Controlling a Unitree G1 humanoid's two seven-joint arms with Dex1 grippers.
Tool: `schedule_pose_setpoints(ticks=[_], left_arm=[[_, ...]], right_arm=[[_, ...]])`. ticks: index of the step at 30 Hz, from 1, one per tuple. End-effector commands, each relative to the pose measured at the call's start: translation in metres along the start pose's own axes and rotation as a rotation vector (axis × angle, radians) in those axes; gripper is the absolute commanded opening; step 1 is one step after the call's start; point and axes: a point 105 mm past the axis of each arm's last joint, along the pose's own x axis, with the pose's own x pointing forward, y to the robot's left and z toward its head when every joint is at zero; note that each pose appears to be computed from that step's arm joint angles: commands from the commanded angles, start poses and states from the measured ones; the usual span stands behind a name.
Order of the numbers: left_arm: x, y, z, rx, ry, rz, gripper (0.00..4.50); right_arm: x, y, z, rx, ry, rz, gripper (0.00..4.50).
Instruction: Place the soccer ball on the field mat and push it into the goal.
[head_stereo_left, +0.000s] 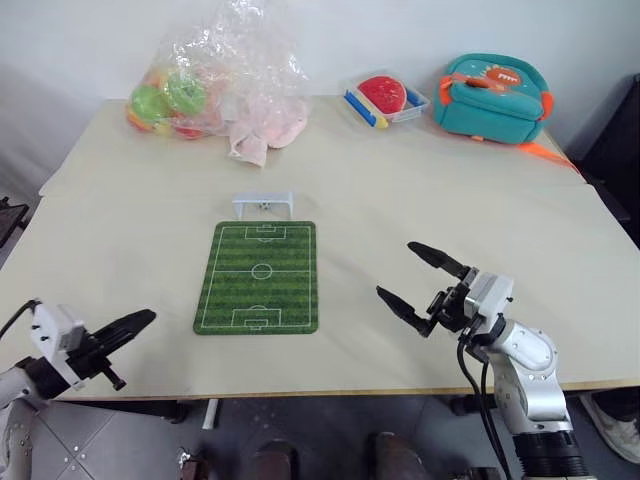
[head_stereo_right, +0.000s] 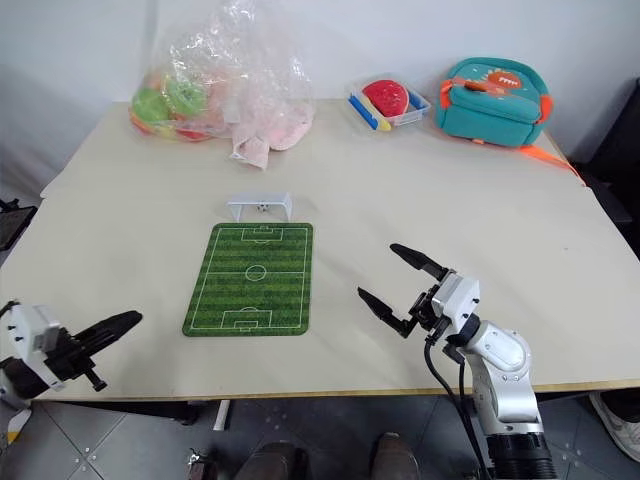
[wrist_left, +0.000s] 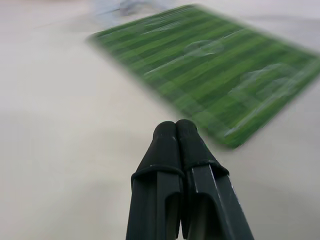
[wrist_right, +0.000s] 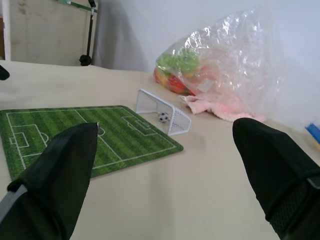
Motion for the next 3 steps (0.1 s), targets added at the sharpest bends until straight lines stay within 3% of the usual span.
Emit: schedule_pose_setpoints(ticks=[1, 3], left_arm=[[-0.0049, 0.0097, 0.0045, 0.03, -0.029, 0.087, 0.04], [-0.0008, 0.0105, 0.0065, 0.05, -0.029, 0.1, 0.04]], right_arm=[[0.002, -0.0032, 0.006, -0.007, -0.019, 0.015, 4.5], [0.0035, -0.004, 0.006, -0.007, -0.016, 0.022, 4.5]])
